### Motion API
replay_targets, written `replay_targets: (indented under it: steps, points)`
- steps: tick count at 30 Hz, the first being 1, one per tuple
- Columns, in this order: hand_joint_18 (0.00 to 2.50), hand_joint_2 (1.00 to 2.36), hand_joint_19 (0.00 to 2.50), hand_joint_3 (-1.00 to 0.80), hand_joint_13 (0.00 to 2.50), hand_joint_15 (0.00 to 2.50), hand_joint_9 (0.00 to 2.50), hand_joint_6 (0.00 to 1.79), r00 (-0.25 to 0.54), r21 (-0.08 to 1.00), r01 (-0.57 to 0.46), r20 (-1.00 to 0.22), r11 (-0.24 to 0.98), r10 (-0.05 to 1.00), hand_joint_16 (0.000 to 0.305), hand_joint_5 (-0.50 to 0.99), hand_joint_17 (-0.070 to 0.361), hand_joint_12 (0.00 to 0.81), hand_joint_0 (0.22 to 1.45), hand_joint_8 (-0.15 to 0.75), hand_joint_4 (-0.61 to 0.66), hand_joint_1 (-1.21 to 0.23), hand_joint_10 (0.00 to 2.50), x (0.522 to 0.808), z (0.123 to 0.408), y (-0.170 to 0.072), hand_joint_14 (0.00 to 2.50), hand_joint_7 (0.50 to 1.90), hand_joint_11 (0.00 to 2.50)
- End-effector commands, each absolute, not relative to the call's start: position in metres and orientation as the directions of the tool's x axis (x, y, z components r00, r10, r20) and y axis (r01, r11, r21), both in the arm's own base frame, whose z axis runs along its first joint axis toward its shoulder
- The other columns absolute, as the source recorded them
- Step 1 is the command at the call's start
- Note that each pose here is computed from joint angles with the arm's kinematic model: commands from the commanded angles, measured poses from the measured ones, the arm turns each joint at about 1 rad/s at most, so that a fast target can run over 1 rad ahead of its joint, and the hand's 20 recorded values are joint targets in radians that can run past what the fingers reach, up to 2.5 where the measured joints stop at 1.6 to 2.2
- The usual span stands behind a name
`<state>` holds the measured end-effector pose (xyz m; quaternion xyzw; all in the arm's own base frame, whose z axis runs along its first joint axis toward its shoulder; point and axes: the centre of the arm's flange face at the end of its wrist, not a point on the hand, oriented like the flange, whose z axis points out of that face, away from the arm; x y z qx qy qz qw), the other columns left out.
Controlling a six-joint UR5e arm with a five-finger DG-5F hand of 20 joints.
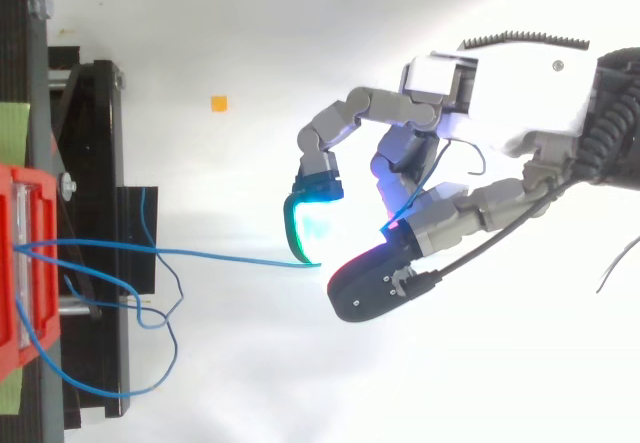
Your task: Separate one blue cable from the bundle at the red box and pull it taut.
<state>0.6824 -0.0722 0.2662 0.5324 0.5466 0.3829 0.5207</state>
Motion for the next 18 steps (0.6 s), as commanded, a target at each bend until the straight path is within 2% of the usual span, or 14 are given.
replay_targets:
  steps: [1, 18]
  points:
    - [1.06, 1.02, 0.96, -0.07, 1.49, 1.70, 1.14, 0.96, 0.110, 0.973, 0.182, -0.162, 0.140, 0.981, 0.060, -0.14, 0.134, 0.400, 0.75, 0.349, -0.11, -0.81, 1.12, 0.6823, 0.2668, -0.0722, 0.13, 1.34, 1.77]
    - [1.07, 1.02, 0.96, -0.07, 1.49, 1.71, 1.14, 0.96, 0.110, 0.973, 0.184, -0.162, 0.140, 0.981, 0.060, -0.14, 0.134, 0.406, 0.75, 0.344, -0.11, -0.81, 1.12, 0.6825, 0.2658, -0.0722, 0.14, 1.34, 1.74]
